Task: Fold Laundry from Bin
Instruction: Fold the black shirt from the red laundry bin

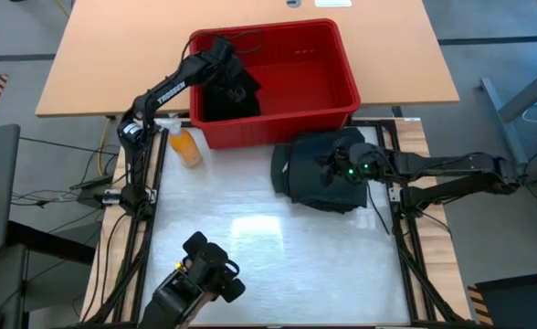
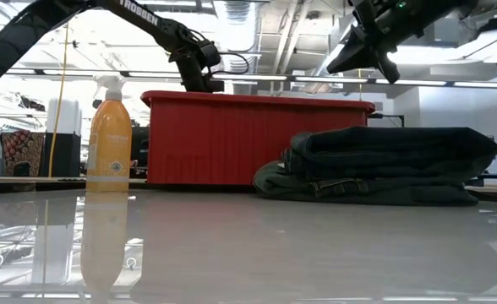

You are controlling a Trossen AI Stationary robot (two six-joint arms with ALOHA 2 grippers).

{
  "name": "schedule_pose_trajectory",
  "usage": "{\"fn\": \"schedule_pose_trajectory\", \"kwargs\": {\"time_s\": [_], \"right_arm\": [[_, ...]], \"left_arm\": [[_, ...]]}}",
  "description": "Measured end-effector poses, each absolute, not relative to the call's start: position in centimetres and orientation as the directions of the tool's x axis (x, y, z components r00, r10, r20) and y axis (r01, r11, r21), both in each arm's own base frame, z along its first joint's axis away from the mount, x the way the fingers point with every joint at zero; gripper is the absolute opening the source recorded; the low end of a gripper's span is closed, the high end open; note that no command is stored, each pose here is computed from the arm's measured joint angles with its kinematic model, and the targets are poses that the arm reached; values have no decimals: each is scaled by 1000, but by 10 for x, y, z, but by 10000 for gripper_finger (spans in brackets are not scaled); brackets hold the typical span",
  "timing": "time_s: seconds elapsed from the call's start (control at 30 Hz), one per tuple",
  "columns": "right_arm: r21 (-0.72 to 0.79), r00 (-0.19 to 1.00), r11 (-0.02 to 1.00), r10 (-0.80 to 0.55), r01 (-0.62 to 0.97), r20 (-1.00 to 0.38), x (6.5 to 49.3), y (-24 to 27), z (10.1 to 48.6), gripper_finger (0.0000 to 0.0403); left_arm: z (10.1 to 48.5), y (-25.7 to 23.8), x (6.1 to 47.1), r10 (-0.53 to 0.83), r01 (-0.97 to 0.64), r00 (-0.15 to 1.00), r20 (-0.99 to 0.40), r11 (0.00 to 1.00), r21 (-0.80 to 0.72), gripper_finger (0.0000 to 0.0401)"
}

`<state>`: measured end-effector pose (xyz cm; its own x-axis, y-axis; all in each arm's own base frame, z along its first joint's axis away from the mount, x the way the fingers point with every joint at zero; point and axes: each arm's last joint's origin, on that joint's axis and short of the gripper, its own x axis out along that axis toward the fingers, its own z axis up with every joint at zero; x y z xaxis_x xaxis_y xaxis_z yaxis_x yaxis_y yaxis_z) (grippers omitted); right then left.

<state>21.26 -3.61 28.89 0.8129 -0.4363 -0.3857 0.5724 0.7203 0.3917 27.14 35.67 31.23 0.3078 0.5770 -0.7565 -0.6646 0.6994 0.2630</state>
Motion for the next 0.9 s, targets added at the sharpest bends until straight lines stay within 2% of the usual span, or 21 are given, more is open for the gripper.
{"fn": "schedule_pose_trajectory", "kwargs": {"time_s": [0.3,0.43,0.53,0.67,0.8,0.9], "right_arm": [[421,830,721,-416,550,-371,213,-43,291,21],[429,841,730,-393,532,-373,213,-42,291,21],[437,848,734,-381,520,-368,213,-39,292,21],[446,863,745,-368,496,-345,209,-35,297,21],[425,875,770,-366,476,-316,201,-33,303,21],[403,885,792,-365,458,-289,195,-32,309,21]], "left_arm": [[304,357,269,581,-647,264,-770,699,305,232],[286,359,266,550,-646,218,-806,700,304,212],[275,366,264,567,-670,147,-810,660,340,159],[271,370,264,567,-682,158,-808,655,326,31],[288,365,268,572,-715,230,-787,648,262,6],[331,350,272,623,-714,322,-713,655,249,3]]}}
